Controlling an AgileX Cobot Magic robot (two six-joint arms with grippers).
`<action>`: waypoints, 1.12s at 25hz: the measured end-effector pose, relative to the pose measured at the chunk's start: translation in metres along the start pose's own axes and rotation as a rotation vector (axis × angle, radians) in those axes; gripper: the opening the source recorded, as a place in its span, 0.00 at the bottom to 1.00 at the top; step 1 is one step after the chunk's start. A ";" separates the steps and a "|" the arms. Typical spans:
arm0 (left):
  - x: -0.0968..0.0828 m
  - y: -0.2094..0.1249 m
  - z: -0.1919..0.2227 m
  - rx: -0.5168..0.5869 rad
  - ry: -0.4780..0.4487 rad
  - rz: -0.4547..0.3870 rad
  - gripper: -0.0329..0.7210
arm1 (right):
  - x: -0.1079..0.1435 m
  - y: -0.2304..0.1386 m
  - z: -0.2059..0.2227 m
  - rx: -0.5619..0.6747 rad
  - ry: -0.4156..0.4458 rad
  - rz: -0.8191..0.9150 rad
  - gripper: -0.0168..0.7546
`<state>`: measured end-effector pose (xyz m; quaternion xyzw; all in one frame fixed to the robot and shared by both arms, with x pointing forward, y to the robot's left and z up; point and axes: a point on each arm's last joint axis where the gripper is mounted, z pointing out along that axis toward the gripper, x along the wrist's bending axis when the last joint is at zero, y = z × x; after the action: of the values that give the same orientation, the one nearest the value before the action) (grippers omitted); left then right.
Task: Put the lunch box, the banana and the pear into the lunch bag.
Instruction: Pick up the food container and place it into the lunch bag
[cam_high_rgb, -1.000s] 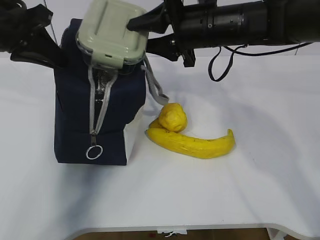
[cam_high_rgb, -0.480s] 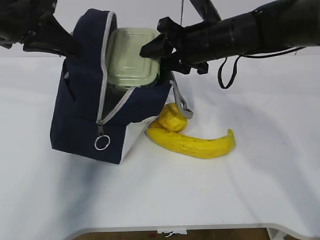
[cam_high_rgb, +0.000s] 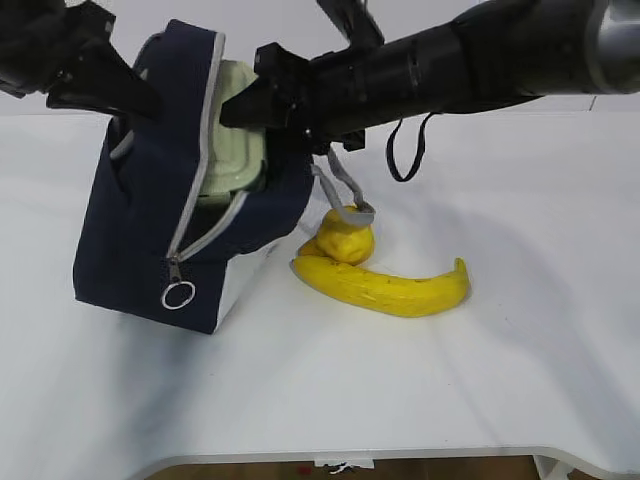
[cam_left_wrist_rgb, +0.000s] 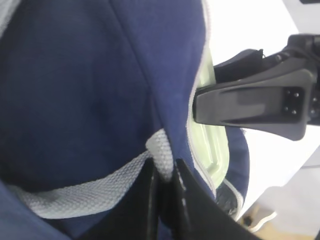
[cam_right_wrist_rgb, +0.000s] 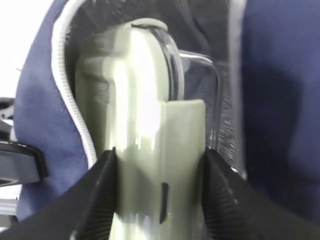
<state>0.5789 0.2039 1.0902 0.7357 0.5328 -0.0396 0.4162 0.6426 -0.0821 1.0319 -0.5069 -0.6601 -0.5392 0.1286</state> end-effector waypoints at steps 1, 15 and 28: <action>0.001 -0.001 0.000 0.017 0.015 0.016 0.06 | -0.003 -0.002 0.005 0.010 -0.001 0.003 0.48; 0.015 -0.018 0.008 0.154 0.082 0.073 0.06 | -0.023 -0.015 0.034 0.033 0.017 0.097 0.48; 0.012 -0.016 0.008 0.137 0.050 0.048 0.06 | -0.039 -0.019 0.045 0.010 -0.026 0.126 0.48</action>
<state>0.5739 0.2089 1.0696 0.7757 0.5214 -0.0475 0.3524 0.6619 -0.0634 0.9759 -0.5538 -0.6312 -0.5201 0.1564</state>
